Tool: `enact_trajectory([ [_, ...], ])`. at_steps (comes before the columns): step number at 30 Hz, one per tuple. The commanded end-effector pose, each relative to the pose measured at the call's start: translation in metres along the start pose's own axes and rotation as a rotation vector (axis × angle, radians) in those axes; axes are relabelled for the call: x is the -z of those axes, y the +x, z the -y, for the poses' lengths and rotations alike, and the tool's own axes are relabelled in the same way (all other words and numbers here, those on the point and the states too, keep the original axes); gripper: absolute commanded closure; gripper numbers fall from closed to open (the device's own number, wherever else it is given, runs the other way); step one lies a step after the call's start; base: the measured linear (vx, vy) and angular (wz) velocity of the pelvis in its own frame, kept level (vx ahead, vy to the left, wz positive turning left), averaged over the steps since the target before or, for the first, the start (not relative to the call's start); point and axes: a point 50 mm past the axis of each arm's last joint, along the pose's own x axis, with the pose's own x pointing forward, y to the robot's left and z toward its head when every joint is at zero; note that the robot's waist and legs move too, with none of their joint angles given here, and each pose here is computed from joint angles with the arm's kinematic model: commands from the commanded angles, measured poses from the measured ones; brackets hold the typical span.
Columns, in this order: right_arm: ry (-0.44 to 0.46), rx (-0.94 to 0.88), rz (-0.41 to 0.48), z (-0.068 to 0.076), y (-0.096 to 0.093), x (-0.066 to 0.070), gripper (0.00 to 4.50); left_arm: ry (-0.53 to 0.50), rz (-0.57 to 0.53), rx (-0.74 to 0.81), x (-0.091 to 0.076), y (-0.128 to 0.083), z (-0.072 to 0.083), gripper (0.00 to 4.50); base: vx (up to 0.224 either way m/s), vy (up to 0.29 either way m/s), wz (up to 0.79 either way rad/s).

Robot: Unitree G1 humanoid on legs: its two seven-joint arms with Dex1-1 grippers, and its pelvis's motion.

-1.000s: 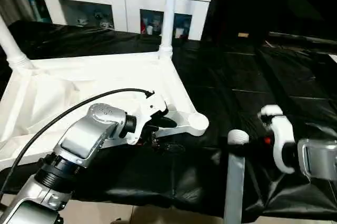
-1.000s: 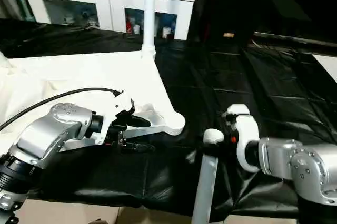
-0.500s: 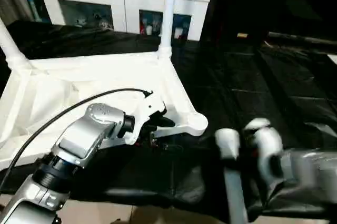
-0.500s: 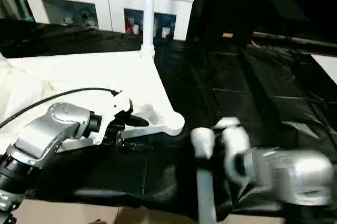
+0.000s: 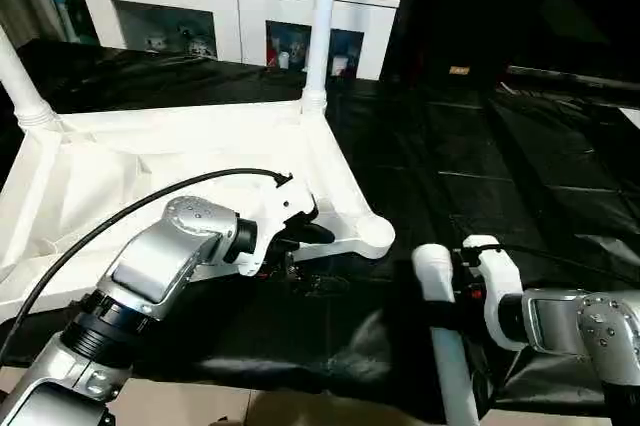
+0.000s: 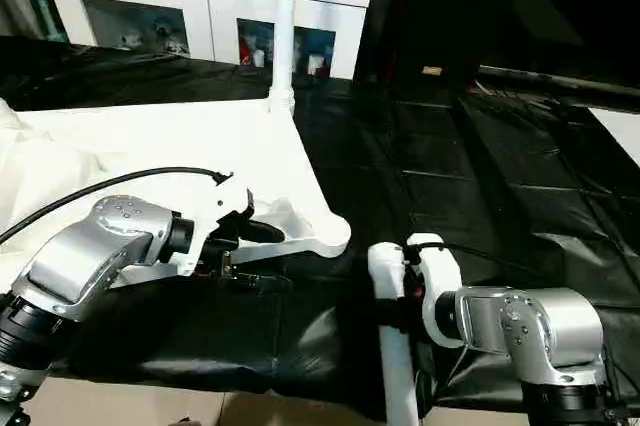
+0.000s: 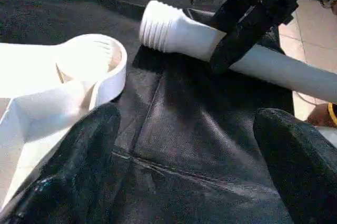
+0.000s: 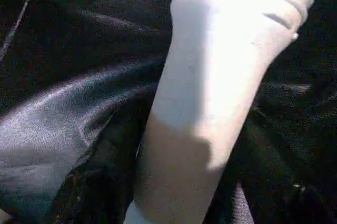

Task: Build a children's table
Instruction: Pick table leg

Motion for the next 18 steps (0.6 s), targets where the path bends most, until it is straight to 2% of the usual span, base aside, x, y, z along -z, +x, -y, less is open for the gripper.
enact_trajectory([
  [1, 0.024, 0.045, -0.032, 0.010, 0.001, 0.007, 2.20, 0.029, 0.005, 0.031, -0.003, 0.001, 0.006, 0.00, 0.000, 0.000, 0.00],
  [5, 0.061, 0.037, -0.001, 0.015, -0.002, 0.005, 2.44, 0.052, 0.011, 0.008, 0.000, 0.002, 0.007, 0.00, 0.000, 0.000, 0.00],
  [9, 0.089, 0.014, 0.023, 0.019, -0.007, 0.002, 2.51, 0.049, 0.043, -0.091, -0.003, 0.001, 0.000, 0.00, 0.000, 0.000, 0.00],
  [12, 0.112, -0.045, 0.072, 0.020, -0.016, -0.005, 2.55, 0.005, 0.131, -0.124, -0.009, -0.003, -0.003, 0.00, 0.000, 0.000, 0.00],
  [13, 0.112, -0.045, 0.072, 0.020, -0.016, -0.005, 2.56, 0.005, 0.131, -0.124, -0.009, -0.003, -0.003, 0.00, 0.000, 0.000, 0.00],
  [18, 0.103, -0.115, 0.170, 0.024, -0.038, -0.019, 2.60, -0.065, 0.269, -0.157, -0.019, -0.008, -0.005, 0.00, 0.000, 0.000, 0.00],
])
